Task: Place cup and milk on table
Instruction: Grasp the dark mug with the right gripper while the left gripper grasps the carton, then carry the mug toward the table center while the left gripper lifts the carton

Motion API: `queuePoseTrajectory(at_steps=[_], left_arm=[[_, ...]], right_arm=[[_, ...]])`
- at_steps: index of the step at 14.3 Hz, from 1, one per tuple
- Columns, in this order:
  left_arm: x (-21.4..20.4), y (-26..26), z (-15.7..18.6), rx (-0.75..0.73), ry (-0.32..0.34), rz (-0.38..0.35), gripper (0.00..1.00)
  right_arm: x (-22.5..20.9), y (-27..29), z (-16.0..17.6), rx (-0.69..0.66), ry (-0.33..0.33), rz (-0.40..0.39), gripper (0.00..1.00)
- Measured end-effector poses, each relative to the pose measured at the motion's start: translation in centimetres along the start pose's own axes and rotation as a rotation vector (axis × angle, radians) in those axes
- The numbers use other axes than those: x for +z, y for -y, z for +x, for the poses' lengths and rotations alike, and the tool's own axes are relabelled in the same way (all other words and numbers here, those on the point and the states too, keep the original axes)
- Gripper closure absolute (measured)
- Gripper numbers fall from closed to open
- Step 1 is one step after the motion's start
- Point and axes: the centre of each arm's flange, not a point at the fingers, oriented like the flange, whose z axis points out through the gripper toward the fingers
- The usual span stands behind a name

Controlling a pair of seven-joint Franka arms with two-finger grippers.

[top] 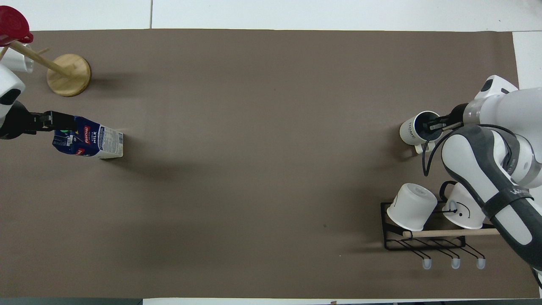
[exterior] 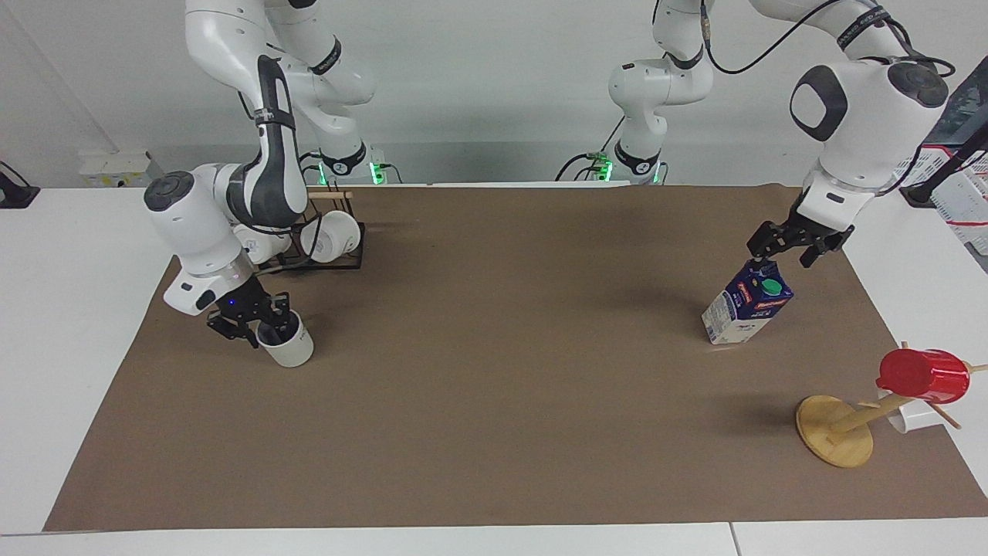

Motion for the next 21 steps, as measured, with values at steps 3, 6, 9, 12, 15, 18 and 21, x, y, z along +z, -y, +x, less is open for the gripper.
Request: queuePoseTrajectory(at_steps=[3,6,9,12,15,18,21], left_arm=[[2.5,0.0,-0.3,0.000,0.000,0.000,0.00],[3.8,0.0,-0.3,-0.001,0.001,0.001,0.00],[4.3,0.0,-0.3,-0.001,-0.004,0.001,0.00],[4.2,0.0,-0.2,-0.002,-0.016,0.002,0.02],[4.2,0.0,-0.2,-0.002,-0.020,0.002,0.28],[4.0,0.0,0.0,-0.001,-0.032,0.002,0.59],[2.5,0.0,0.3,-0.001,-0.056,0.003,0.59]], right_arm=[[0.0,-0.1,0.0,0.011,-0.001,0.000,0.95],[-0.8,0.0,0.5,0.063,0.015,0.011,0.96],[-6.3,1.7,4.0,0.243,0.062,0.041,0.96],[-9.9,8.2,7.2,0.365,0.063,0.002,0.96],[-9.3,16.1,8.4,0.409,0.068,-0.025,0.96],[-8.8,21.3,8.8,0.428,0.053,-0.019,0.96],[-7.8,25.9,8.6,0.490,0.023,-0.003,0.96]])
